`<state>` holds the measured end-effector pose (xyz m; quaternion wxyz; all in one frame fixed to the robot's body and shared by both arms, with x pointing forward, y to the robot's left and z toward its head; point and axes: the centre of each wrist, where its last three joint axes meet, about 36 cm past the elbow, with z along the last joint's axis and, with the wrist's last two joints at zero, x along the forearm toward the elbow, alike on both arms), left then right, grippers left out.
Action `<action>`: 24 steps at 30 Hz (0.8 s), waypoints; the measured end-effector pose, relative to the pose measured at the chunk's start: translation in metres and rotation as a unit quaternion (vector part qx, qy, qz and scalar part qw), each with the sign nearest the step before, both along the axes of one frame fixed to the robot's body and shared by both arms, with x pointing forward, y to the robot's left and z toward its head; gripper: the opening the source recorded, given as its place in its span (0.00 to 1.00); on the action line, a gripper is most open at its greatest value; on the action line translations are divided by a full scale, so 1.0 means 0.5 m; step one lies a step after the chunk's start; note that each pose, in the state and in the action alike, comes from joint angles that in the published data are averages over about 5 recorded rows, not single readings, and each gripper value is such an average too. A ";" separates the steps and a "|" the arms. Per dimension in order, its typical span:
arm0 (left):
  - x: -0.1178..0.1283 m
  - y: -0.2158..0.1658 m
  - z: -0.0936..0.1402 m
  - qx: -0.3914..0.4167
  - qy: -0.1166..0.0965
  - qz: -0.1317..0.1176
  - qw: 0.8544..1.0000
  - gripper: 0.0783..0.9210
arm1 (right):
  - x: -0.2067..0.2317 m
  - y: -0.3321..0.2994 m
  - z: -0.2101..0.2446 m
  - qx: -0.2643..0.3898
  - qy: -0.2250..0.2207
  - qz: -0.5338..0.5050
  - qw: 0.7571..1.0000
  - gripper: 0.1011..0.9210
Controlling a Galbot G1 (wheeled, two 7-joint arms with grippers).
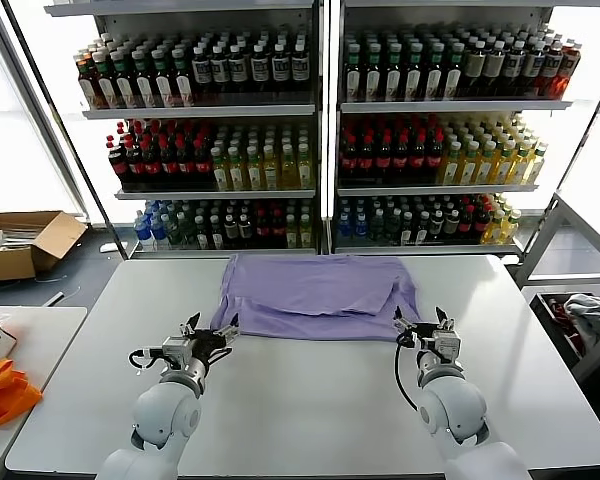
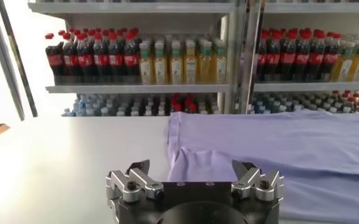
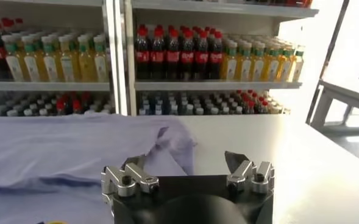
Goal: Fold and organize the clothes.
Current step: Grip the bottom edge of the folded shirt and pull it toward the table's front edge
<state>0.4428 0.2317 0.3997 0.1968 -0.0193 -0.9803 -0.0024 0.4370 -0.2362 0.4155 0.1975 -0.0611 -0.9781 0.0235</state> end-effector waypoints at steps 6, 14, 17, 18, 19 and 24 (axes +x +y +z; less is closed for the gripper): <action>0.009 0.005 0.003 -0.003 0.014 -0.001 1.000 0.88 | -0.006 0.000 -0.008 0.002 0.019 -0.005 1.000 0.88; 0.022 0.012 -0.004 0.000 0.028 -0.008 1.000 0.88 | -0.005 0.007 -0.027 -0.004 0.039 -0.005 0.999 0.88; 0.027 0.012 -0.009 -0.001 0.033 -0.009 0.999 0.88 | -0.003 0.011 -0.033 -0.007 0.044 -0.005 0.999 0.88; 0.029 0.011 -0.011 -0.001 0.034 -0.009 0.999 0.88 | -0.002 0.013 -0.035 -0.008 0.045 -0.005 0.999 0.88; 0.031 0.011 -0.013 -0.001 0.035 -0.009 0.999 0.88 | -0.001 0.014 -0.036 -0.009 0.046 -0.005 0.999 0.88; 0.043 0.011 -0.022 -0.004 0.041 -0.005 0.999 0.88 | 0.004 0.019 -0.044 -0.011 0.051 -0.004 0.999 0.87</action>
